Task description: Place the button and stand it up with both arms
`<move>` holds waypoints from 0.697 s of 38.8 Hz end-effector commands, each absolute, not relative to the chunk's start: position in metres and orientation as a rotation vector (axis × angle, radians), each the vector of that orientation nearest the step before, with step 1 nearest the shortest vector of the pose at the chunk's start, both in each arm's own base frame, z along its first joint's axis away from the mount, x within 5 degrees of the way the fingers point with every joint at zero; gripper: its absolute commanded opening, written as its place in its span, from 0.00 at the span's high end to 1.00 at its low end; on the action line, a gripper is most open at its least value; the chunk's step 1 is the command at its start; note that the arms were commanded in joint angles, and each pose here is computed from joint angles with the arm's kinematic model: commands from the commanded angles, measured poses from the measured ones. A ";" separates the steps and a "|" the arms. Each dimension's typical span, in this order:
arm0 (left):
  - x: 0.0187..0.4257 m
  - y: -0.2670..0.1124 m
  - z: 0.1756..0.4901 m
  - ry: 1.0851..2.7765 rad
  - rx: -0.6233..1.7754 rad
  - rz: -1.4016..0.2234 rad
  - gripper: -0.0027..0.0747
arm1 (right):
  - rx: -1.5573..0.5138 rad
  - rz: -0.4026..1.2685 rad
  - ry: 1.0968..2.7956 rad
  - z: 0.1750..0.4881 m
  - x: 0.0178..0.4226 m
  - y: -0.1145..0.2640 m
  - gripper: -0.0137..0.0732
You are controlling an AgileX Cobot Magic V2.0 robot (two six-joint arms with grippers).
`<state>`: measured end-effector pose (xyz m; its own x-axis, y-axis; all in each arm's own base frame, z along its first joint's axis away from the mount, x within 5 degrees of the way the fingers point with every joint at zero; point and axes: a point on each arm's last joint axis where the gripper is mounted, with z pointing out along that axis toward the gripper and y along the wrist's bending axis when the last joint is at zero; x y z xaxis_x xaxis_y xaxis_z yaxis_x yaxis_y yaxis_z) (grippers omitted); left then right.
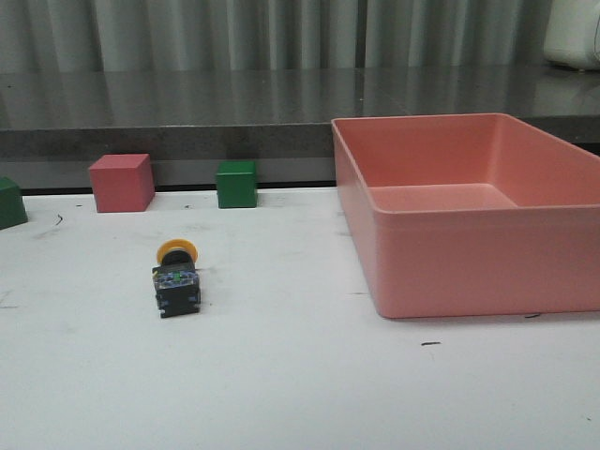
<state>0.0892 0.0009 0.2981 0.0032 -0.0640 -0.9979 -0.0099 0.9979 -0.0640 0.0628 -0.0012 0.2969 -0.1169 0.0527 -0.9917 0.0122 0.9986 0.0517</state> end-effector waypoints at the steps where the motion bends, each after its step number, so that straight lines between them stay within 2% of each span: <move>1: 0.089 0.001 0.317 1.460 -0.054 -0.048 0.11 | 0.028 0.014 1.582 0.312 0.063 -0.001 0.92; 14: 0.090 0.001 0.317 1.461 -0.120 -0.118 0.11 | 0.028 0.014 1.582 0.312 0.063 -0.001 0.92; 21: 0.108 -0.001 0.325 1.631 -0.083 -0.091 0.11 | 0.028 0.014 1.582 0.312 0.063 -0.001 0.92; 27: 0.140 -0.005 0.337 1.761 -0.042 -0.100 0.11 | 0.028 0.014 1.582 0.312 0.063 -0.001 0.92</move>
<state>0.1238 -0.0022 0.3151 -0.2291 -0.0945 -0.9688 0.0012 0.9952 -0.0974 0.0630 -0.0012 0.2960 -0.1159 0.0510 -0.9920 0.0116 0.9987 0.0500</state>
